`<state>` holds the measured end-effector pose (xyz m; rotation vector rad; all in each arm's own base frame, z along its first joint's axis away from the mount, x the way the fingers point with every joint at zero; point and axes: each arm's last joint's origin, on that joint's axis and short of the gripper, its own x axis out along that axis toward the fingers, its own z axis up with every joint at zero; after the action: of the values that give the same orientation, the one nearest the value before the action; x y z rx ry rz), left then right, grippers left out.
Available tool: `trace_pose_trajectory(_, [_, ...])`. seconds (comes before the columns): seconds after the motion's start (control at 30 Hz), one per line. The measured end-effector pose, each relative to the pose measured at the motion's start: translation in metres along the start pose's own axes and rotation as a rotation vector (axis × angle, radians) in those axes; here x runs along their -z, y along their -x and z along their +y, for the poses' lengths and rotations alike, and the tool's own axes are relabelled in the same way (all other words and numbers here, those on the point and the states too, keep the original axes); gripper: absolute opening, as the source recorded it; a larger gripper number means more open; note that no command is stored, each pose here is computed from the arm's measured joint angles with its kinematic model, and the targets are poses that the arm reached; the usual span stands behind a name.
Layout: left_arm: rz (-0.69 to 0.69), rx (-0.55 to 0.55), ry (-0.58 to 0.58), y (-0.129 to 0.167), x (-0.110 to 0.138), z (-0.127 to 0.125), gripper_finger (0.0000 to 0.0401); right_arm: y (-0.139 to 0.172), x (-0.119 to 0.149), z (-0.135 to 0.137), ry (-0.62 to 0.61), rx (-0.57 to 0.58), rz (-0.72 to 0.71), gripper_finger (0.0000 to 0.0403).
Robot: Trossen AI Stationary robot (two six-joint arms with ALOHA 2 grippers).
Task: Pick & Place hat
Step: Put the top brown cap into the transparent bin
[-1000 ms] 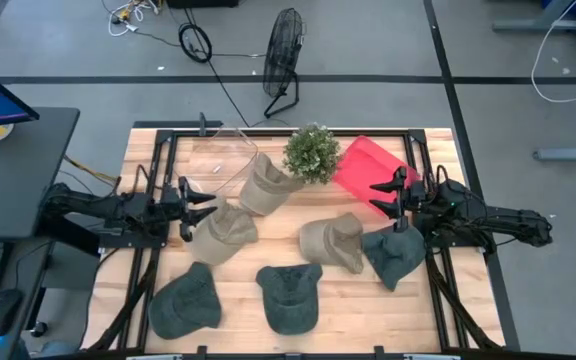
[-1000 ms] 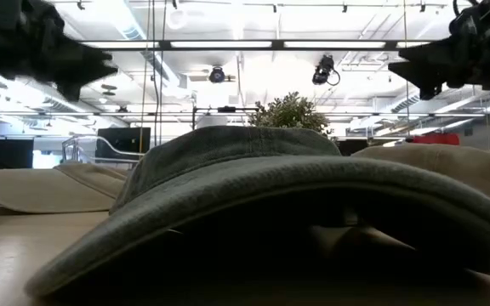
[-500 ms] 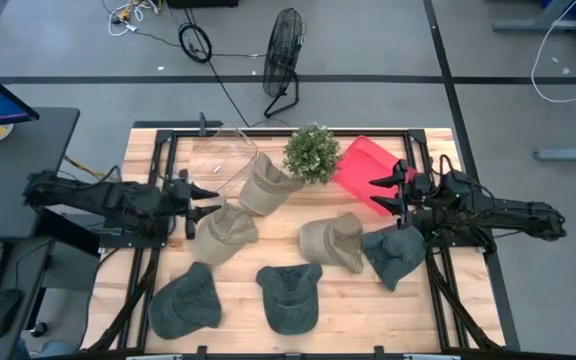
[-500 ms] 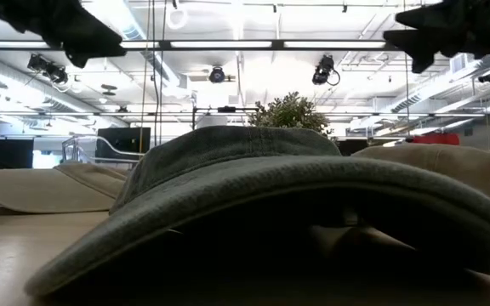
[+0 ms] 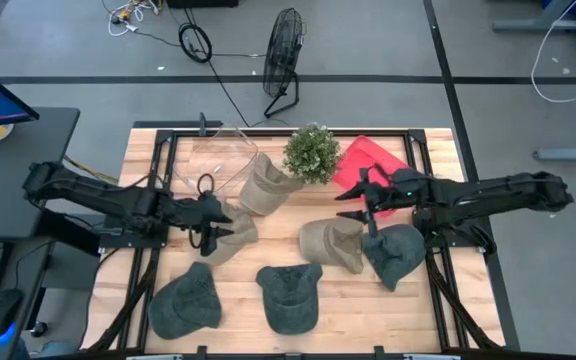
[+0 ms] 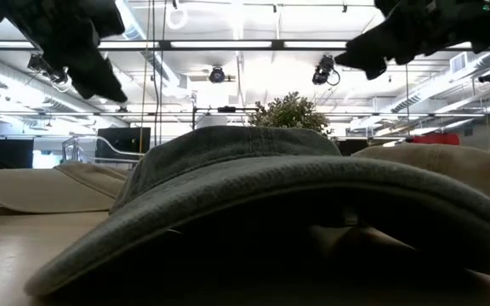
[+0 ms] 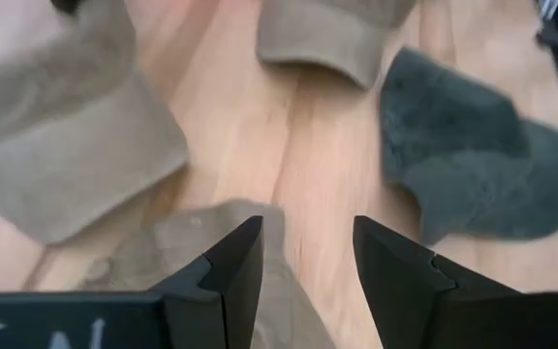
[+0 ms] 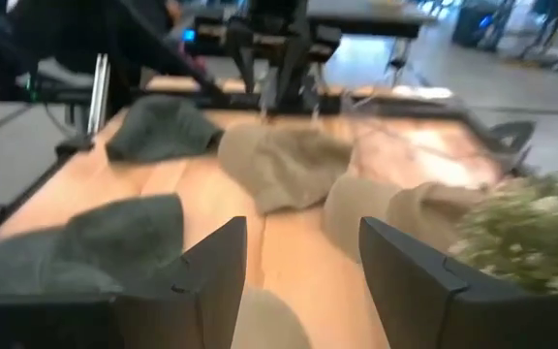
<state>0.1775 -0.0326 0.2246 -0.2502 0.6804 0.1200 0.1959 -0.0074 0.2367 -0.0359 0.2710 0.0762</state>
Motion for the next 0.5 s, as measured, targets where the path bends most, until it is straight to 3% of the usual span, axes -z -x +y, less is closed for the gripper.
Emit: trace_pose_trajectory(0.5, [0.294, -0.143, 0.016, -0.057, 0.027, 0.0, 0.0165, -0.045, 0.015, 0.009, -0.027, -0.062, 0.173, 0.0206])
